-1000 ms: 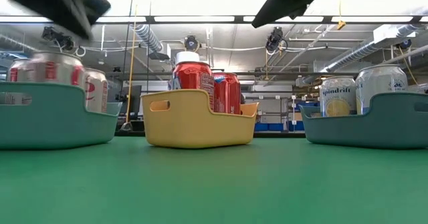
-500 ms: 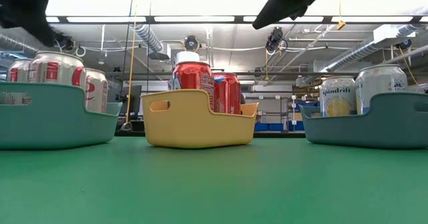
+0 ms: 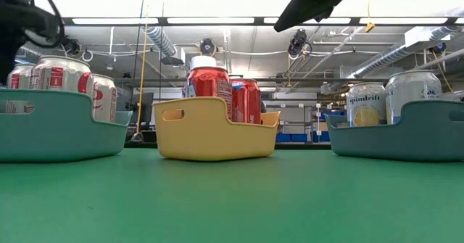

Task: Sort soda cans
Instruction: Adjust the bins

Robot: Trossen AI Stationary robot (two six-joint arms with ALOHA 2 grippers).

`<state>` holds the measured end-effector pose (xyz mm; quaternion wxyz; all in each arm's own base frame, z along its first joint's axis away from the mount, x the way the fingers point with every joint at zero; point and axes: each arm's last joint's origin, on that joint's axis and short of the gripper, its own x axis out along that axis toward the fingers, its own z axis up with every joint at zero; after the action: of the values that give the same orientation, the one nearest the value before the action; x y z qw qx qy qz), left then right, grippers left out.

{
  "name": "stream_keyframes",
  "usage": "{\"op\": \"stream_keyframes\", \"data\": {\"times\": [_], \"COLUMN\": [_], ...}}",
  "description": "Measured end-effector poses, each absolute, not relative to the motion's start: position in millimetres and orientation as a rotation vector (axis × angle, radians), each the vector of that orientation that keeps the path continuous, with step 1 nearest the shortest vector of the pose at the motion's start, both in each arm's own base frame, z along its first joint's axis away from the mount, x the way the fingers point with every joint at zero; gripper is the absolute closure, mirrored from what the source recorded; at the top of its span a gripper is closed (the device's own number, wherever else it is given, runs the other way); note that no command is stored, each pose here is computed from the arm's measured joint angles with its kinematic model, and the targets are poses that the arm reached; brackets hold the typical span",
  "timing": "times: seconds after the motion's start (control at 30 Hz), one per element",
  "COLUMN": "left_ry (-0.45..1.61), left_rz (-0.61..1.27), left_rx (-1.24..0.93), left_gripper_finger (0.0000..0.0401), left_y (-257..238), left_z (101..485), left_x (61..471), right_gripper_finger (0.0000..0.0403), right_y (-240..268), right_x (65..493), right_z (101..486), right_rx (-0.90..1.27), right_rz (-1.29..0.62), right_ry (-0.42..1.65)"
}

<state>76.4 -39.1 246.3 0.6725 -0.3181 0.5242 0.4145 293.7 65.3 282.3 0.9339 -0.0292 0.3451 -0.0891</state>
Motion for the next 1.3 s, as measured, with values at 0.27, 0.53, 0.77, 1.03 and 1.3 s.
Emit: {"op": "stream_keyframes", "data": {"times": [0.27, 0.53, 0.77, 1.03, 1.3], "left_ry": [1.109, 1.101, 1.003, 1.007, 1.03], "left_rz": [0.936, 0.937, 0.823, 0.897, 0.889], "left_rx": [-0.707, -0.705, -0.673, -0.644, -0.674], "left_gripper_finger": [0.0401, 0.0401, 0.0401, 0.0401, 0.0401], "left_y": [-39, -39, -41, -21, -1], "left_z": [243, 244, 243, 246, 250], "left_x": [80, 81, 93, 88, 84], "right_gripper_finger": [0.0403, 0.0403, 0.0403, 0.0403, 0.0403], "right_y": [65, 66, 66, 66, 66], "right_x": [294, 294, 293, 293, 293], "right_z": [282, 282, 282, 282, 282], "right_rx": [-0.06, -0.061, -0.064, -0.066, -0.07], "right_rz": [-0.182, -0.181, -0.18, -0.18, -0.179], "right_ry": [0.705, 0.706, 0.709, 0.713, 0.715]}}
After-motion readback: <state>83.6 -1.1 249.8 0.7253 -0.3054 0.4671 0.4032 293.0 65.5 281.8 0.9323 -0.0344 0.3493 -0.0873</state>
